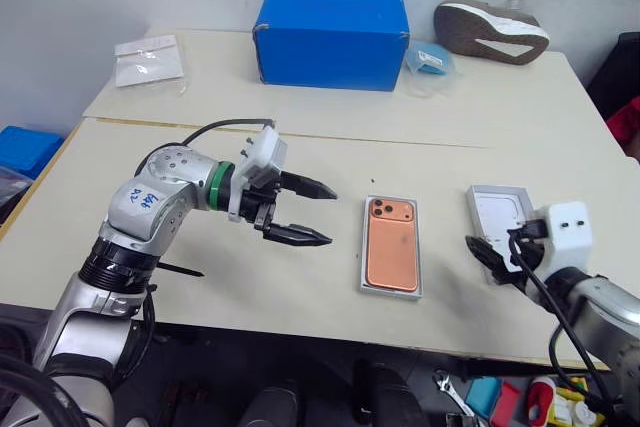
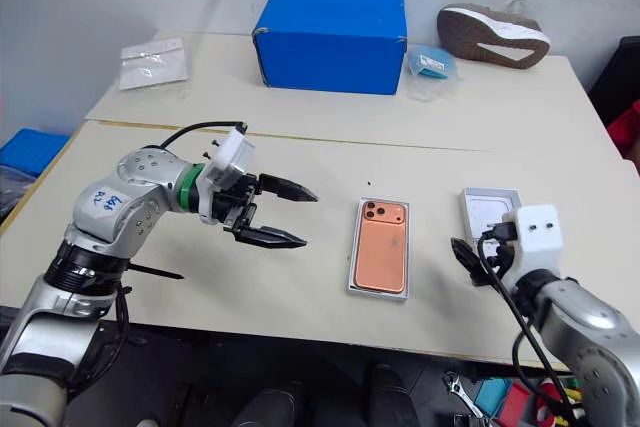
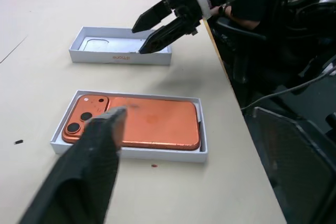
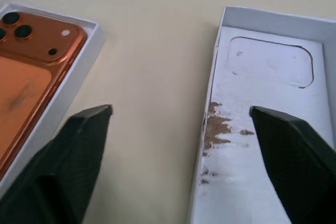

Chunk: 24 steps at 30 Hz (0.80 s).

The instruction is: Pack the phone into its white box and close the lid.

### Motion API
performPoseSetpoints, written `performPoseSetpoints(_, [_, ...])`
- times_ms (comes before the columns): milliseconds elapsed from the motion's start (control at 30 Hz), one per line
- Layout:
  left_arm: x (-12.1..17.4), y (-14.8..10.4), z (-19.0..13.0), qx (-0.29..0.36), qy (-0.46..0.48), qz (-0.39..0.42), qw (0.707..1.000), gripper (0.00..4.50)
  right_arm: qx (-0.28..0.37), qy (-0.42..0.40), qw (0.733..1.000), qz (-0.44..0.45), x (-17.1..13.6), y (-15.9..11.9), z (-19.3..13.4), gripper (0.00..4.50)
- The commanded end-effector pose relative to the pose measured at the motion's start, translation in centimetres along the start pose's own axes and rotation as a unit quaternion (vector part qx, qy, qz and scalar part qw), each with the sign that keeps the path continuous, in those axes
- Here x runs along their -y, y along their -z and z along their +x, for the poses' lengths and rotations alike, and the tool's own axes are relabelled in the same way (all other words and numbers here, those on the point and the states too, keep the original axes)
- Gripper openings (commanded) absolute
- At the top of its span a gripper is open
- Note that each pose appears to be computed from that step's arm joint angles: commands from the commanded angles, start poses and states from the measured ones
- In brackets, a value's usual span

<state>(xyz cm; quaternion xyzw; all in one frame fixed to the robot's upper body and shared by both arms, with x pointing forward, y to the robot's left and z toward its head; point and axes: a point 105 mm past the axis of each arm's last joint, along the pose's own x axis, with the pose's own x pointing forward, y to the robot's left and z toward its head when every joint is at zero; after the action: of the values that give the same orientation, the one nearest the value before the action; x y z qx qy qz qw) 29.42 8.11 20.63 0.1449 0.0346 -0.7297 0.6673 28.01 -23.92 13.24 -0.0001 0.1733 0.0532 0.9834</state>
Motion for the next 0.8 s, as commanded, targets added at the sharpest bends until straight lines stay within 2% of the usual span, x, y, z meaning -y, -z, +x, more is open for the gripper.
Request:
performPoseSetpoints(33, [-0.1, -0.2, -0.9, -0.008, -0.015, 0.027, 0.999, 4.48, 0.001, 0.031, 0.999, 0.013, 1.0, 0.1, 1.6, 4.50])
performPoseSetpoints(167, [0.0, 0.0, -1.0, -0.015, -0.024, 0.035, 0.999, 4.48, -0.007, 0.041, 0.999, 0.027, 1.0, 0.5, 3.2, 4.50])
performPoseSetpoints(267, [-0.2, 0.5, -1.2, -0.027, -0.040, 0.042, 0.998, 4.50, -0.012, 0.038, 0.999, 0.026, 0.4, 0.8, 4.0, 3.88])
performPoseSetpoints(433, [-0.4, 1.0, -1.5, -0.030, -0.055, 0.039, 0.997, 4.50, -0.010, 0.051, 0.999, 0.014, 0.5, 0.7, 4.3, 2.23])
performPoseSetpoints(633, [-0.7, 2.7, -2.1, -0.053, -0.071, 0.037, 0.995, 4.50, -0.001, 0.052, 0.999, 0.008, 0.1, 0.0, 3.4, 0.02])
performPoseSetpoints(800, [-0.7, 3.3, -2.3, -0.054, -0.075, 0.031, 0.995, 4.50, 0.047, 0.005, 0.998, 0.051, -2.1, -3.1, 1.9, 0.02])
